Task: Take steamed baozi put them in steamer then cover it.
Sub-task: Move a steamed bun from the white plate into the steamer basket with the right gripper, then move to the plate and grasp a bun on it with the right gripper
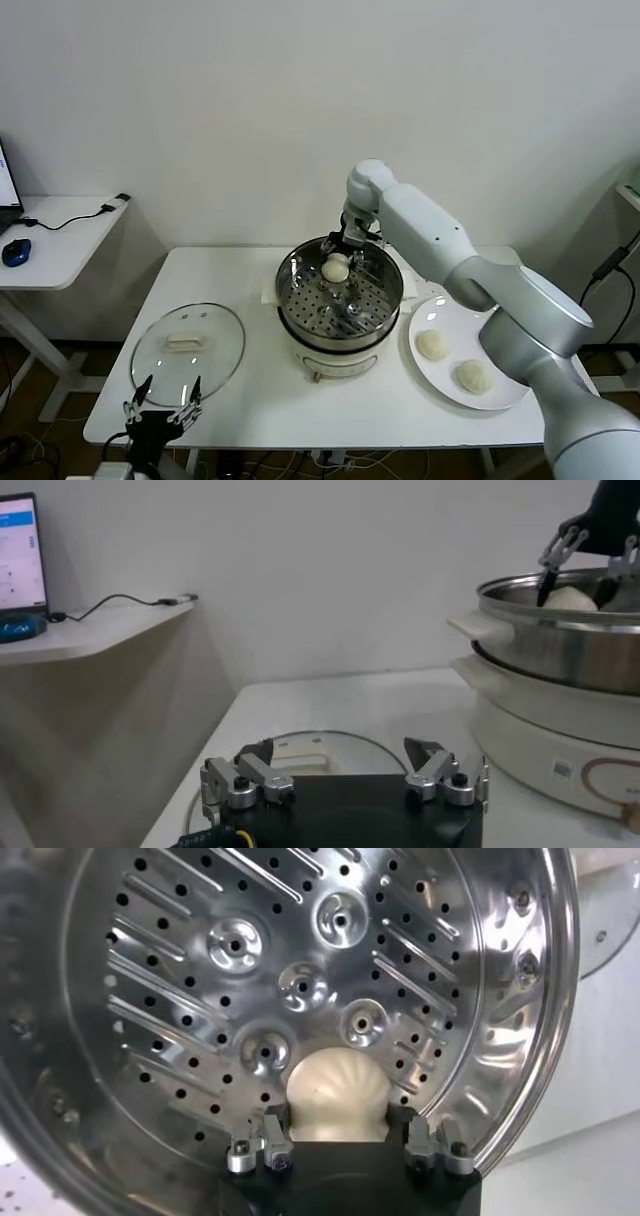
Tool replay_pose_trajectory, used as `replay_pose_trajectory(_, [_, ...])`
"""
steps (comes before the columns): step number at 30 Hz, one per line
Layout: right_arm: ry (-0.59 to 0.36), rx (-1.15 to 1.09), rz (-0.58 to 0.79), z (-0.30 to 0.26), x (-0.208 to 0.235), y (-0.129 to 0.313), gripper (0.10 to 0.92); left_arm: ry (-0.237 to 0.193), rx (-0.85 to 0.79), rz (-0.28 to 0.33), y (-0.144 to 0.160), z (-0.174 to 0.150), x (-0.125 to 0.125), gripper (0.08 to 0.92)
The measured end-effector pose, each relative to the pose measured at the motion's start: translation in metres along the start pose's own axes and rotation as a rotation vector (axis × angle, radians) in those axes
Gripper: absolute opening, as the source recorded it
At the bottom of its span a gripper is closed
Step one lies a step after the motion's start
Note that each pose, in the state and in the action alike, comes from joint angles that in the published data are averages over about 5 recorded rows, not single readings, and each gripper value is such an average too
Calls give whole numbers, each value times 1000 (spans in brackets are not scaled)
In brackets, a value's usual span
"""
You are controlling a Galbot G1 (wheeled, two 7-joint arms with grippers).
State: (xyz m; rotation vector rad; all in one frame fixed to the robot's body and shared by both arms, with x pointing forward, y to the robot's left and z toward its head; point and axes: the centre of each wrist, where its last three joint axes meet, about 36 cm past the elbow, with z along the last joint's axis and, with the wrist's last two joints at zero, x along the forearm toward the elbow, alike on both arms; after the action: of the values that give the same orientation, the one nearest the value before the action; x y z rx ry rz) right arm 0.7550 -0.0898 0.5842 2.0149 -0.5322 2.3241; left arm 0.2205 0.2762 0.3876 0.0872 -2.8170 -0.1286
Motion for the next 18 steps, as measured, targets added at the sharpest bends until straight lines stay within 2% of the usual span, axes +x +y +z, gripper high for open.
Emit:
replay_pose_trajectory(3, [-6, -1, 6, 1, 2, 2, 765, 1, 1, 0, 0, 0, 0, 823])
replay_pose_trajectory(6, [-18, -3, 16, 2, 10, 2, 812, 2, 2, 1, 0, 1, 0, 823])
replay_pose_trajectory(13, [-41, -13, 43, 9, 49, 4, 823, 5, 4, 6, -1, 2, -1, 823])
replay_pose_trajectory(18, [-23, -117, 73, 14, 87, 23, 823, 8, 6, 11, -2, 2, -2, 823])
